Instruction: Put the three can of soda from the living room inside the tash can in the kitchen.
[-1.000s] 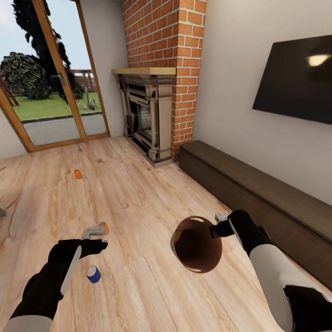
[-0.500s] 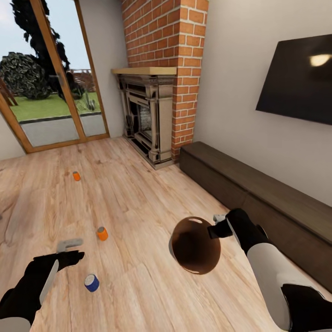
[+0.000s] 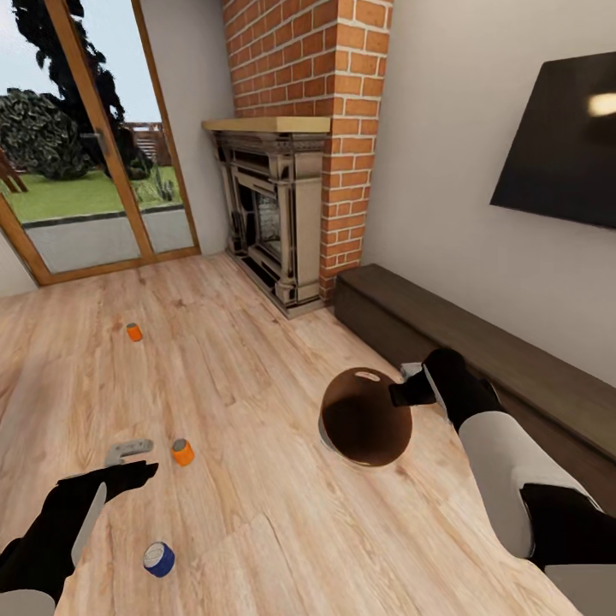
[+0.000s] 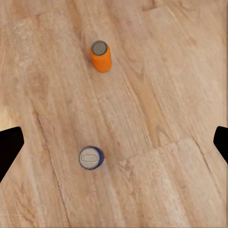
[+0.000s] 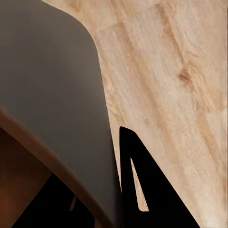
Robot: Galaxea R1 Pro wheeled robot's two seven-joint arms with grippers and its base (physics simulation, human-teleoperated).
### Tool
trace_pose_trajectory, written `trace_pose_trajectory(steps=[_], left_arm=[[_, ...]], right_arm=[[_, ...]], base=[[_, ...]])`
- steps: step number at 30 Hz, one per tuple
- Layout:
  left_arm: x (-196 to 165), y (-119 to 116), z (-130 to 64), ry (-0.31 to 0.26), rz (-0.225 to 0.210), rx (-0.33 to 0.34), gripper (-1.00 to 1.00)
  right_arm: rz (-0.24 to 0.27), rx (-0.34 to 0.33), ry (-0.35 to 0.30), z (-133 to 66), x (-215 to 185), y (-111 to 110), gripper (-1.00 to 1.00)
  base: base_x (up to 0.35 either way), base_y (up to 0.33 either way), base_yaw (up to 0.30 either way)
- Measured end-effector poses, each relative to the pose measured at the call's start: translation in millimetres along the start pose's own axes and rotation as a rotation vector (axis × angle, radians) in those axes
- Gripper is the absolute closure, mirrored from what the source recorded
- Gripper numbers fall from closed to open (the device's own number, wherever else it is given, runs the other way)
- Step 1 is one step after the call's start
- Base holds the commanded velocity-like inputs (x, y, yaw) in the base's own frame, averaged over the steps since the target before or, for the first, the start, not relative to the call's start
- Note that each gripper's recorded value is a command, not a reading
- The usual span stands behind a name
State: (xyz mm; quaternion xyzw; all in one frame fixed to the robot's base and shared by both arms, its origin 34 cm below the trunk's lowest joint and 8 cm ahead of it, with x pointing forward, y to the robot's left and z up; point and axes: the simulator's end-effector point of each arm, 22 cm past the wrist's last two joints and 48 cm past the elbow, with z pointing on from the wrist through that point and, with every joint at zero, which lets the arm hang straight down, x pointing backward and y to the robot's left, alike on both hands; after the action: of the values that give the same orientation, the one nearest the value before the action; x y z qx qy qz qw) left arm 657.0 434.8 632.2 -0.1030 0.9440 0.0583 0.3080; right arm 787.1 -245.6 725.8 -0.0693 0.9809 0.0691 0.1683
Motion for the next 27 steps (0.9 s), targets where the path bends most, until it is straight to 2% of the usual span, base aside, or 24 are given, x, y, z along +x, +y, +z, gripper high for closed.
trace_pose_trajectory(steps=[6, 8, 9, 11, 15, 18, 21, 24, 27], left_arm=[[1, 4, 3.4, -0.007, 0.010, -0.009, -1.00], [0, 5, 5.8, -0.032, 0.017, -0.011, -1.00], [8, 5, 11.3, -0.030, 0.016, -0.010, -1.00], [13, 4, 13.7, -0.025, 0.014, -0.007, -1.00], [21, 2, 17.9, -0.014, 0.013, -0.004, -1.00], [24, 1, 20.3, -0.009, 0.015, -0.004, -1.00], [30, 1, 25.9, -0.004, 0.015, -0.005, -1.00], [36, 3, 31.3, 0.000, 0.015, -0.008, -1.00], [41, 5, 36.7, 0.005, 0.016, -0.009, -1.00]], right_arm=[[-0.001, 0.011, -0.049, -18.5, -33, -7, 1.00], [-0.009, 0.019, -0.075, -28.3, -50, -8, 1.00], [-0.017, 0.027, -0.070, -34.1, -60, -7, 1.00], [-0.028, 0.054, -0.109, -47.9, -77, -14, 1.00], [-0.050, 0.113, -0.100, -51.2, -81, -30, 1.00], [-0.028, 0.114, -0.102, -54.3, -82, -42, 1.00], [-0.032, 0.154, -0.094, -49.6, -77, -59, 1.00], [-0.013, 0.165, -0.096, -48.2, -75, -75, 1.00], [-0.010, 0.172, -0.094, -43.1, -73, -81, 1.00]], base=[[0.167, 0.000, 0.000], [0.041, 0.000, 0.000], [0.019, 0.000, 0.000], [0.014, 0.000, 0.000], [0.006, 0.000, 0.000], [0.001, 0.000, 0.000], [0.000, 0.000, 0.000], [0.000, 0.000, 0.000], [0.000, 0.000, 0.000]])
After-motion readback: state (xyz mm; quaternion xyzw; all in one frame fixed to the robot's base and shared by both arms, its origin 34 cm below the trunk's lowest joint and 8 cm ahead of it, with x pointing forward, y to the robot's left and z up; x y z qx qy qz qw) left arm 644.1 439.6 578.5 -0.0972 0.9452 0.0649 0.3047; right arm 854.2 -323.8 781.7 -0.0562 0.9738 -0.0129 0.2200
